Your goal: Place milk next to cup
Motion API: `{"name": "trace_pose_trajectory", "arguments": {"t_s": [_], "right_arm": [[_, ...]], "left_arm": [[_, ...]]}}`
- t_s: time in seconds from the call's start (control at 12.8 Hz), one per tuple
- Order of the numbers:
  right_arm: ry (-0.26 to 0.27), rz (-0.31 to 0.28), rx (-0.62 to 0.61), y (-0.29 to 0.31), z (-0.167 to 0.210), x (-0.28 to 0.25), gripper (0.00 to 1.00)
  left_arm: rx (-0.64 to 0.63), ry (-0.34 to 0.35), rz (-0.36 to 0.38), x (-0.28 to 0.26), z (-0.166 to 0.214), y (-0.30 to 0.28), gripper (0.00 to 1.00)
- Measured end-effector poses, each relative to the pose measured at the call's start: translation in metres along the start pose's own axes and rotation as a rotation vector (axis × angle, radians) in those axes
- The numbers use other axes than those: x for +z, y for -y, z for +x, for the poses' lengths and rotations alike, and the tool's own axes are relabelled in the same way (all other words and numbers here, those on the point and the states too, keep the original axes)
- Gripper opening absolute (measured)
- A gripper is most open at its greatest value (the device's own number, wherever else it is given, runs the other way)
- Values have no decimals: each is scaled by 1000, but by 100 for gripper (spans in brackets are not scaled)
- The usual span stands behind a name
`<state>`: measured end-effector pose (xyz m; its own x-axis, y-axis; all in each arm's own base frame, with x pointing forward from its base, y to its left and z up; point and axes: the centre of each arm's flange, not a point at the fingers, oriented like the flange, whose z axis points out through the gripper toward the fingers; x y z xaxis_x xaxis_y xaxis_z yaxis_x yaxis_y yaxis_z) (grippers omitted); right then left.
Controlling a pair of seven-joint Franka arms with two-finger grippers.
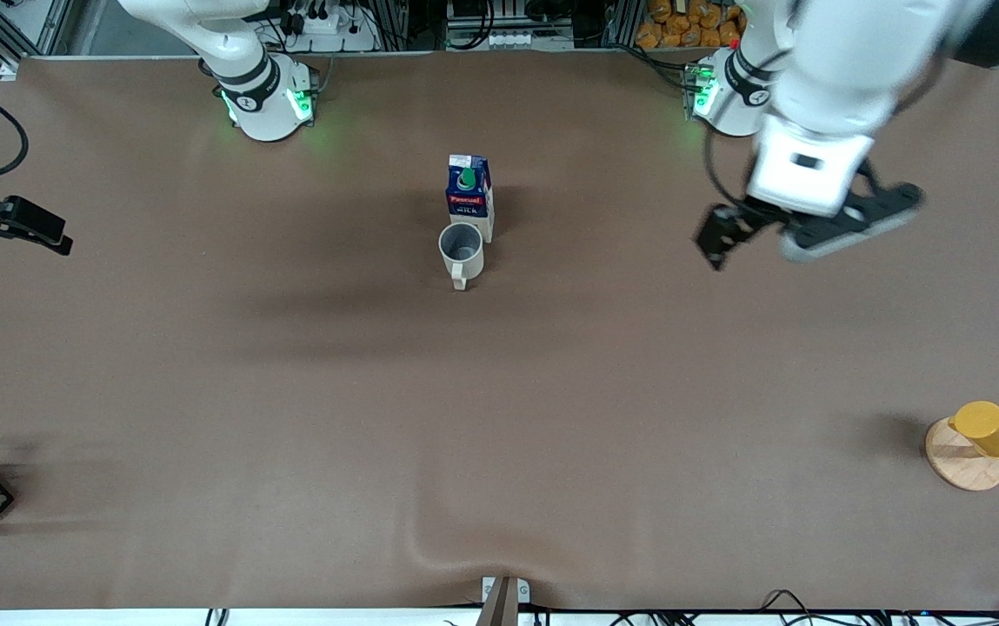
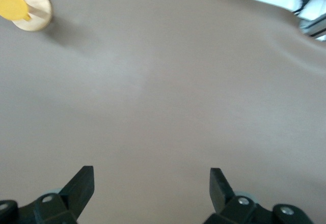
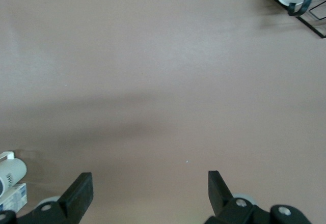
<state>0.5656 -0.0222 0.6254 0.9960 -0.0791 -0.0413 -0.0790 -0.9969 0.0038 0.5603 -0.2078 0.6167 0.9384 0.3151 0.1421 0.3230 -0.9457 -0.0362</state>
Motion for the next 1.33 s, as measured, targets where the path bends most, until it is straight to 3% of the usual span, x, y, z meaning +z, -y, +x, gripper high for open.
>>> {"name": "trace_pose_trajectory", "arguments": {"t_s": [0.39,0.7,1.33], "right_arm": [[0,27,2,2,0,-1,100],[-3,28,4,1,0,-1,100],[-7,28,6,0,0,-2,100]], "left_arm": [[151,72,46,7,44,89,100],[162,146,0,2,58,151,100],[214,174,-22,-1,52,168,100]]}}
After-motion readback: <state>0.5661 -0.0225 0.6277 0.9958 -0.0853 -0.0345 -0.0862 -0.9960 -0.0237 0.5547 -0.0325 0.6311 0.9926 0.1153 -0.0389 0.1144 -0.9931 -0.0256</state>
